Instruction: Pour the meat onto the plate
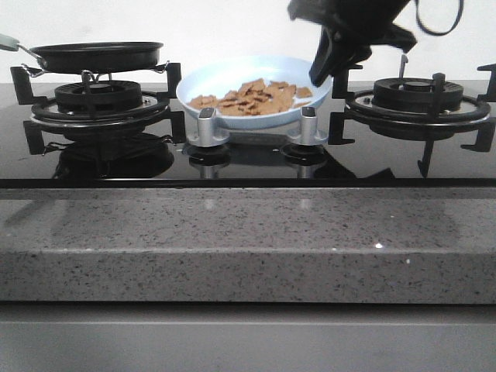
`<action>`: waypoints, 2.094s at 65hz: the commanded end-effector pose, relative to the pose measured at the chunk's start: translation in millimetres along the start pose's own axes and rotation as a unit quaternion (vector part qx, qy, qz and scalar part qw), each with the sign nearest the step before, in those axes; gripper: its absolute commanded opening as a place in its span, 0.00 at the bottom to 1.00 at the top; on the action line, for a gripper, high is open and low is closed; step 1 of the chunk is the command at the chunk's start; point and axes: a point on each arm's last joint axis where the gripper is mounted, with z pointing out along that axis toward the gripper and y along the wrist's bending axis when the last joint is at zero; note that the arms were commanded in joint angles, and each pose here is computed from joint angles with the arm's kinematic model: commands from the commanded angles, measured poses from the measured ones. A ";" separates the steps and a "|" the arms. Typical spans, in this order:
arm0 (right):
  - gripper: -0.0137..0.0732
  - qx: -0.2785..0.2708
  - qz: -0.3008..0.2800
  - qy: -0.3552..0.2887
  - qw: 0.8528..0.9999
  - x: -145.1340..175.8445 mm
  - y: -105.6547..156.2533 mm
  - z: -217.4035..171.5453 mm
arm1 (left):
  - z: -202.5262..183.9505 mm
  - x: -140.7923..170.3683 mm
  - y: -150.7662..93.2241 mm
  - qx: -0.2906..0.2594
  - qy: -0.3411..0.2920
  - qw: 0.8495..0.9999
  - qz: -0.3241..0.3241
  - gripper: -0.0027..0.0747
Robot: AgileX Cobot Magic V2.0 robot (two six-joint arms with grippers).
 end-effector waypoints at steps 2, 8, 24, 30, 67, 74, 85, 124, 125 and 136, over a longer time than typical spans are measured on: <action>0.08 -0.008 -0.007 -0.065 0.998 -25.2 8.8 -24.8 | -6.7 -13.7 -1.3 0.005 -0.055 0.998 -0.005 0.70; 0.13 -0.008 -0.008 -0.066 0.998 -28.0 7.8 -19.8 | -6.7 -13.7 -1.3 0.005 -0.055 0.998 -0.005 0.70; 0.48 -0.001 -0.012 -0.087 0.996 -32.8 6.0 -18.2 | -6.7 -13.8 -1.3 0.005 -0.055 0.998 -0.005 0.70; 0.51 -0.001 -0.014 -0.089 0.996 -34.6 6.6 -24.2 | -6.7 -13.8 -1.4 0.005 -0.055 0.998 -0.005 0.70; 0.51 0.013 -0.058 -0.129 0.990 24.4 40.7 -152.6 | -6.7 -13.8 -1.4 0.005 -0.055 0.998 -0.005 0.70; 0.51 0.017 -0.057 -0.136 0.989 54.8 41.7 -176.1 | -6.7 -13.8 -1.4 0.005 -0.055 0.998 -0.005 0.70; 0.51 0.018 -0.055 -0.125 0.991 100.3 40.4 -195.8 | -6.7 -13.8 -1.4 0.005 -0.055 0.998 -0.005 0.70; 0.47 0.012 -0.060 -0.124 0.990 207.7 36.9 -236.7 | -6.6 -13.4 -1.5 0.006 -0.053 0.999 -0.006 0.63; 0.45 0.012 -0.061 -0.126 0.990 208.7 37.1 -238.0 | -6.6 -13.4 -1.5 0.006 -0.053 0.999 -0.006 0.62; 0.20 0.010 -0.062 -0.126 0.990 213.8 37.6 -241.1 | -6.6 -13.4 -1.5 0.006 -0.053 0.999 -0.006 0.32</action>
